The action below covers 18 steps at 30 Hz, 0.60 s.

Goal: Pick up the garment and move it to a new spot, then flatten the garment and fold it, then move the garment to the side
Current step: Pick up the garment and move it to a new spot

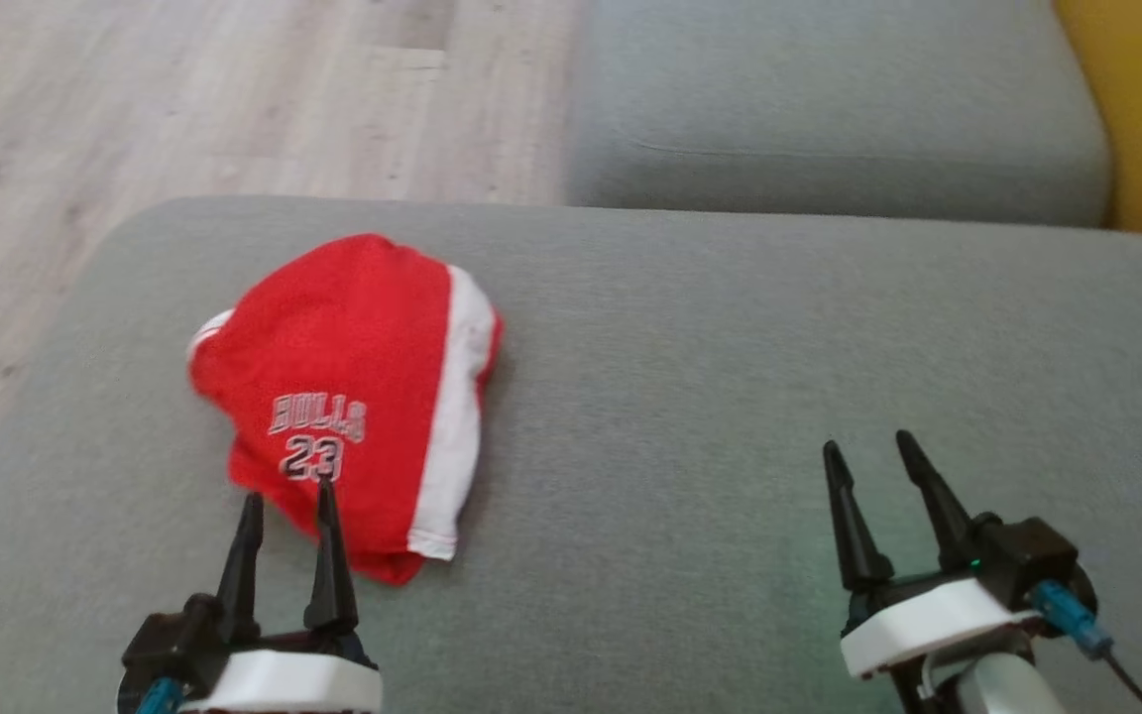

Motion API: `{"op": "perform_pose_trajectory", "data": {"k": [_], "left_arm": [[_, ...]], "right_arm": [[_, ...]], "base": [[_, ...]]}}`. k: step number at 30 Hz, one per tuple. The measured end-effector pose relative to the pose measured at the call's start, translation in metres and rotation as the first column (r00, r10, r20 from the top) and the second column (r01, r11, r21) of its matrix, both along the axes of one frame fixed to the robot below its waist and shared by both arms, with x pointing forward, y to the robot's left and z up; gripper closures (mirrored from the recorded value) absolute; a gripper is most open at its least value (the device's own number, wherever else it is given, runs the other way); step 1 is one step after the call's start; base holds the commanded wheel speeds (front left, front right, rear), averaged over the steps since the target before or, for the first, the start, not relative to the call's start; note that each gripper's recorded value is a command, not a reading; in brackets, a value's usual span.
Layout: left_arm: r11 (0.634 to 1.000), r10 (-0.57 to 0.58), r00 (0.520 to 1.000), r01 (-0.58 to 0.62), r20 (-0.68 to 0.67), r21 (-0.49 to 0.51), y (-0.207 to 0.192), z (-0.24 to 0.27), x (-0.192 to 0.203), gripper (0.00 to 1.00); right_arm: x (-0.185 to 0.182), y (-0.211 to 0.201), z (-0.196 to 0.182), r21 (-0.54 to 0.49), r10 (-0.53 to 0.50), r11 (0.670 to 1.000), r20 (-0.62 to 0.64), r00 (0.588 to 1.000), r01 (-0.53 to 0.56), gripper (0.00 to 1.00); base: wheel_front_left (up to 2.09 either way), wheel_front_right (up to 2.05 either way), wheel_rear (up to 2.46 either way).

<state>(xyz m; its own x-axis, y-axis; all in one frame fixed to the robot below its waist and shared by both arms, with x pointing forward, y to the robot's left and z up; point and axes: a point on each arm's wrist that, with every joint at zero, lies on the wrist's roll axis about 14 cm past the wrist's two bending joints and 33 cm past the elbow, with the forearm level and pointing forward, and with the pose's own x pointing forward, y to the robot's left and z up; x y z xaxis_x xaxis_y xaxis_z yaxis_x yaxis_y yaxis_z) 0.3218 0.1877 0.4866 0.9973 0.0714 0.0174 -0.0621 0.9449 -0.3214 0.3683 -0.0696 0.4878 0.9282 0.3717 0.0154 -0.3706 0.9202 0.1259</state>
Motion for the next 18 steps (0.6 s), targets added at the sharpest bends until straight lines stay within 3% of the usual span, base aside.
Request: {"op": "perform_pose_trajectory", "data": {"k": [11, 18], "left_arm": [[0.985, 0.17, 0.986, -0.17, 0.003, 0.016, 0.049, -0.002, -0.037, 0.0], [0.976, 0.214, 0.977, -0.214, -0.004, 0.038, 0.066, -0.006, -0.05, 0.0]], "right_arm": [[-0.009, 0.049, -0.001, 0.014, 0.151, 0.988, -0.012, 0.988, -0.151, 0.0], [-0.015, 0.065, -0.004, 0.01, 0.204, 0.979, -0.021, 0.979, -0.204, 0.0]], "base": [[0.0, 0.0, 0.0], [0.0, 0.0, 0.0]]}}
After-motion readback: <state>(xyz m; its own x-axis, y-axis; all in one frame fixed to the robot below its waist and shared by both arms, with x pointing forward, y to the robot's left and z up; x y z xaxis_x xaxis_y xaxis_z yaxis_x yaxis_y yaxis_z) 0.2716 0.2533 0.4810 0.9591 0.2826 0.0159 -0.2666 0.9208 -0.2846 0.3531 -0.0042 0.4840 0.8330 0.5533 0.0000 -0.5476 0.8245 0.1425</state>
